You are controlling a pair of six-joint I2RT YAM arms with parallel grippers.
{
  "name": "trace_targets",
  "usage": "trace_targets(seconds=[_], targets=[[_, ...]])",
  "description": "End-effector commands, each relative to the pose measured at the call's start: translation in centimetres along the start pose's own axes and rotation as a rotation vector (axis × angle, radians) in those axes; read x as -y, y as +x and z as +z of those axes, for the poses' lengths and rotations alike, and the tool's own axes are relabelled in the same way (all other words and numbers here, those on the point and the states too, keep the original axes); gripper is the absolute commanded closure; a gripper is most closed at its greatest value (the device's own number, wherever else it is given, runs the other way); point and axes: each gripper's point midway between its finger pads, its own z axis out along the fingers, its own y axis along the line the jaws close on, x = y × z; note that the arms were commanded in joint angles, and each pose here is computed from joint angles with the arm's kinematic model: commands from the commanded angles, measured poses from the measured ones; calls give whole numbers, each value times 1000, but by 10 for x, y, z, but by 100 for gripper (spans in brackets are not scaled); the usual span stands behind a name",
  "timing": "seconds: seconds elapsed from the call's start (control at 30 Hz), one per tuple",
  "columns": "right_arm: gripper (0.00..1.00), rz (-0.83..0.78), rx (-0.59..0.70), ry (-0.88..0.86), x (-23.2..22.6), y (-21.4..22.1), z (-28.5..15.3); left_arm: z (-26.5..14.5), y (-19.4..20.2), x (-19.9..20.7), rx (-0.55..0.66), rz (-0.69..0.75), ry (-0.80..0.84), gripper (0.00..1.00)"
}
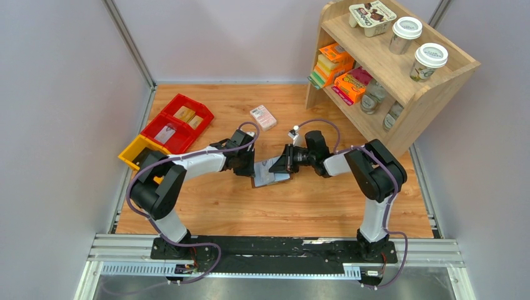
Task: Take the credit cards out of the card holder
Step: Remove the credit card from the card holder.
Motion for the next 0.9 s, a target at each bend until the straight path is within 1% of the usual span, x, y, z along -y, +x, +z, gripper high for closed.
trace_targets(seconds=[0.0, 0.2, 0.37, 0.53, 0.7, 0.83, 0.87], targets=[[94, -56, 22, -61, -14, -8, -7, 12, 68, -47, -217, 17, -174, 83], [93, -39, 27, -50, -4, -8, -11, 13, 68, -46, -221, 21, -172, 84], [100, -17, 50, -16, 9, -11, -21, 13, 68, -47, -219, 20, -173, 84], [100, -16, 80, 61, 20, -14, -33, 11, 63, -45, -198, 23, -164, 84], [100, -25, 137, 135, 19, -17, -46, 6, 49, -39, -132, 29, -145, 81], [100, -26, 186, 139, 8, -22, -54, 0, 36, -34, -85, 38, -130, 75], [100, -23, 198, 140, 6, -23, -56, -2, 33, -32, -73, 44, -123, 72]])
